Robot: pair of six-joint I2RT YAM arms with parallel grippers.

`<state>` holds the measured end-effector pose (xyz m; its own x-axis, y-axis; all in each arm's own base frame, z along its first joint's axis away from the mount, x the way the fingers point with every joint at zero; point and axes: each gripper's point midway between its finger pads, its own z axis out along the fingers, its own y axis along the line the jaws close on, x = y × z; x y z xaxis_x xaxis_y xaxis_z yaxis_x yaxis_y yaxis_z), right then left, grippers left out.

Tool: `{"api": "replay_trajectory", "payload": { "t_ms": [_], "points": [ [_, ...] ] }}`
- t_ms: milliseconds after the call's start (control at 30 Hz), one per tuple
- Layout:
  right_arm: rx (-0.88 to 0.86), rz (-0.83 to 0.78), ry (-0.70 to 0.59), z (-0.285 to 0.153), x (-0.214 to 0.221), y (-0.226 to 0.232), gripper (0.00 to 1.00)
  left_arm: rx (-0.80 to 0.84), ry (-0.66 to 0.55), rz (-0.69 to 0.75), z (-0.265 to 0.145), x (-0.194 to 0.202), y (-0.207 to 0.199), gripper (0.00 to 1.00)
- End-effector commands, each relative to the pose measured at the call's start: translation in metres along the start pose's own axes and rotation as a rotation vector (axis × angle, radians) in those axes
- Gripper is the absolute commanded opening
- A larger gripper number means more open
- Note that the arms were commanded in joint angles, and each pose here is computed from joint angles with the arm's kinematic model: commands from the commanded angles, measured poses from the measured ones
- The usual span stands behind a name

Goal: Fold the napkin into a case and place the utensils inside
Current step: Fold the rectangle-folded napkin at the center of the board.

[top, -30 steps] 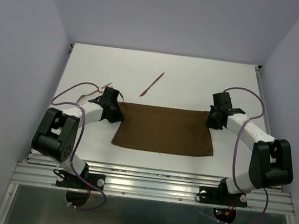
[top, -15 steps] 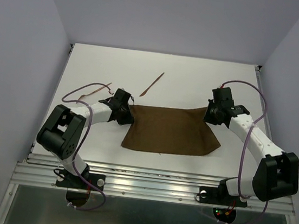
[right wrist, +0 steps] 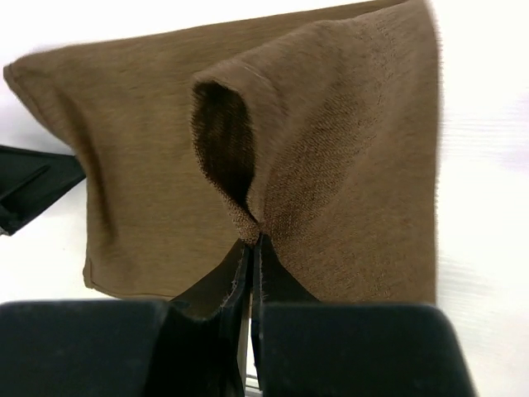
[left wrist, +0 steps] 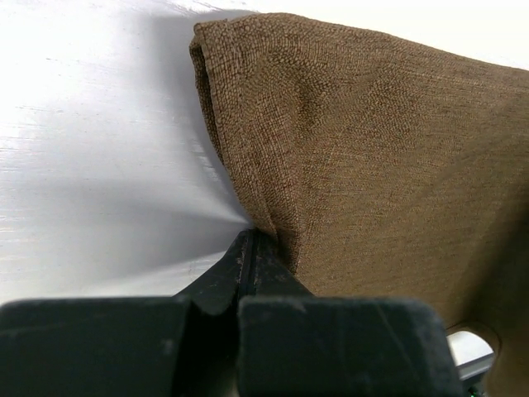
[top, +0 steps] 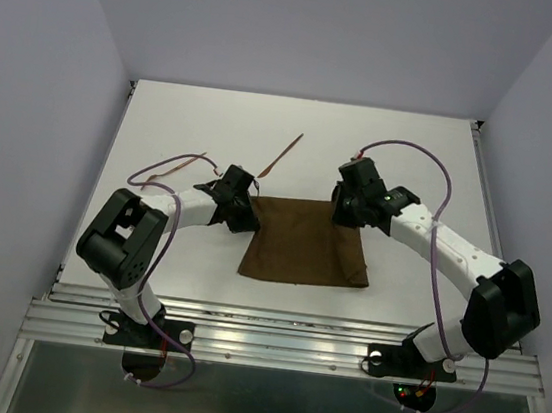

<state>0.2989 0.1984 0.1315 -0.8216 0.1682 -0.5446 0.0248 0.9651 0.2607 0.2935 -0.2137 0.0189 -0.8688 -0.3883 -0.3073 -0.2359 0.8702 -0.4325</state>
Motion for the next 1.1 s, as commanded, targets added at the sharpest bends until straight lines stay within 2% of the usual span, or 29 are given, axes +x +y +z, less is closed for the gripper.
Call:
{"api": "replay_trajectory", "payload": {
  "t_ms": [0,167,367,633,767,1067],
  "points": [
    [-0.056,-0.001,-0.043,0.006,-0.006,0.048,0.01,-0.041,0.045,0.007,0.002,0.015,0.012,0.0],
    [-0.09,-0.054,-0.027,0.023,-0.001,0.091,0.01,-0.057,-0.023,0.008,-0.009,-0.002,0.018,0.0],
    [-0.099,-0.083,-0.007,0.037,0.004,0.104,0.01,-0.1,-0.066,0.021,-0.025,-0.023,0.034,0.0],
    [-0.12,-0.103,0.023,0.05,-0.001,0.124,0.01,-0.095,-0.005,-0.004,-0.008,-0.005,0.044,0.0],
    [-0.132,-0.144,0.053,0.057,0.012,0.138,0.01,-0.095,0.023,-0.015,0.002,0.004,0.049,0.0],
    [-0.168,-0.134,0.085,0.058,0.023,0.147,0.01,-0.074,0.025,-0.013,0.002,0.005,0.041,0.0]
  ]
}}
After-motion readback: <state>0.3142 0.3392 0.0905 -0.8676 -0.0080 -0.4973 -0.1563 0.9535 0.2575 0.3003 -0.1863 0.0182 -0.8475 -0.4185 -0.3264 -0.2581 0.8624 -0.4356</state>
